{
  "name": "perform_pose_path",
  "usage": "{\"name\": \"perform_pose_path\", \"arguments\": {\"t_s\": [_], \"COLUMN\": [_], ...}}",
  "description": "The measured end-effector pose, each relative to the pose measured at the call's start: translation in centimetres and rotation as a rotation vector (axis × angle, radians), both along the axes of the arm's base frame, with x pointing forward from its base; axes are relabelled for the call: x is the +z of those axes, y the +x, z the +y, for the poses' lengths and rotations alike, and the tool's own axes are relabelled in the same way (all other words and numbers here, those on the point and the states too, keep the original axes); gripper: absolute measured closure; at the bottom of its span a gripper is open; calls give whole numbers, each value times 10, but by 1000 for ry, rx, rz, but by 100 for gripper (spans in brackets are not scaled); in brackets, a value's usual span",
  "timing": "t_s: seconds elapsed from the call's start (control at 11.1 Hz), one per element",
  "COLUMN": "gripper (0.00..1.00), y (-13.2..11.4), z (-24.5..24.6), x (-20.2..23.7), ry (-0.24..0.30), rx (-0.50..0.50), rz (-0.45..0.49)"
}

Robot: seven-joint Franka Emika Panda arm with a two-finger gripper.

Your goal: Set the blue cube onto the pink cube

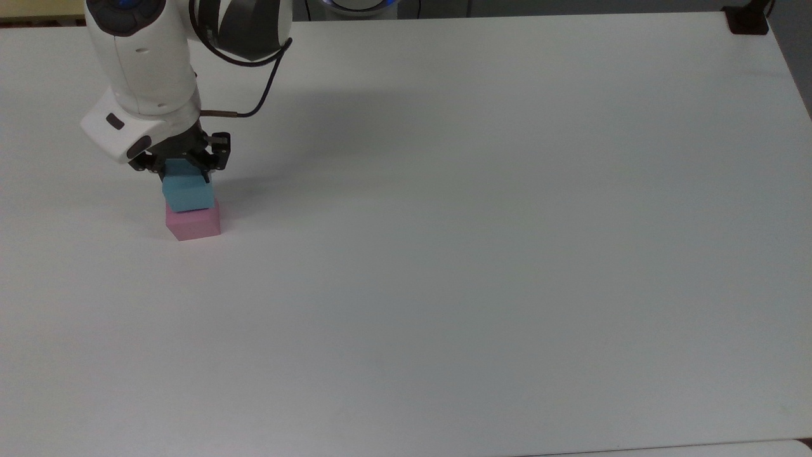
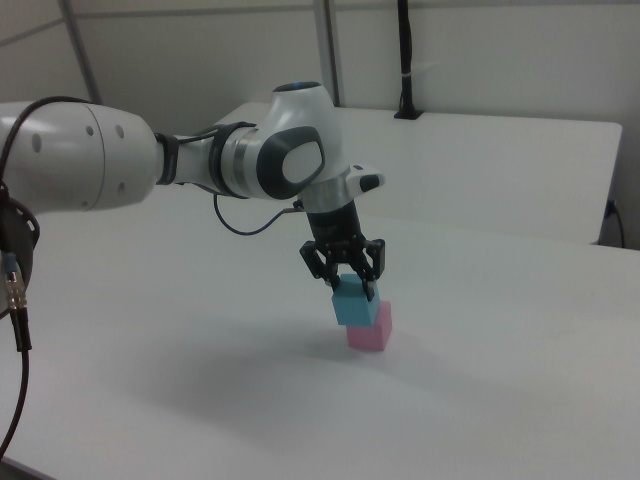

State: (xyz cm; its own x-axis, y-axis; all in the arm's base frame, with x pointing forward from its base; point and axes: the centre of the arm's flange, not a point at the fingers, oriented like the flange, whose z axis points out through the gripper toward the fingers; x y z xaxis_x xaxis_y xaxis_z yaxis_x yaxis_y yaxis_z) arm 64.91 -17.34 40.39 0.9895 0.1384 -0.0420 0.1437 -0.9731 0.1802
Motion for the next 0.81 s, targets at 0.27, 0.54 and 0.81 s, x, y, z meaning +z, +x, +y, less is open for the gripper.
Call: {"name": "perform_pose_path", "arguments": {"t_s": [0.27, 0.54, 0.81], "gripper": [25, 0, 0], "y": [1, 0, -15], "z": [-7, -17, -12], "x": [-3, 8, 69], "ry": [-2, -8, 16], "rx": [-25, -48, -93], "rz": [-14, -36, -68]}}
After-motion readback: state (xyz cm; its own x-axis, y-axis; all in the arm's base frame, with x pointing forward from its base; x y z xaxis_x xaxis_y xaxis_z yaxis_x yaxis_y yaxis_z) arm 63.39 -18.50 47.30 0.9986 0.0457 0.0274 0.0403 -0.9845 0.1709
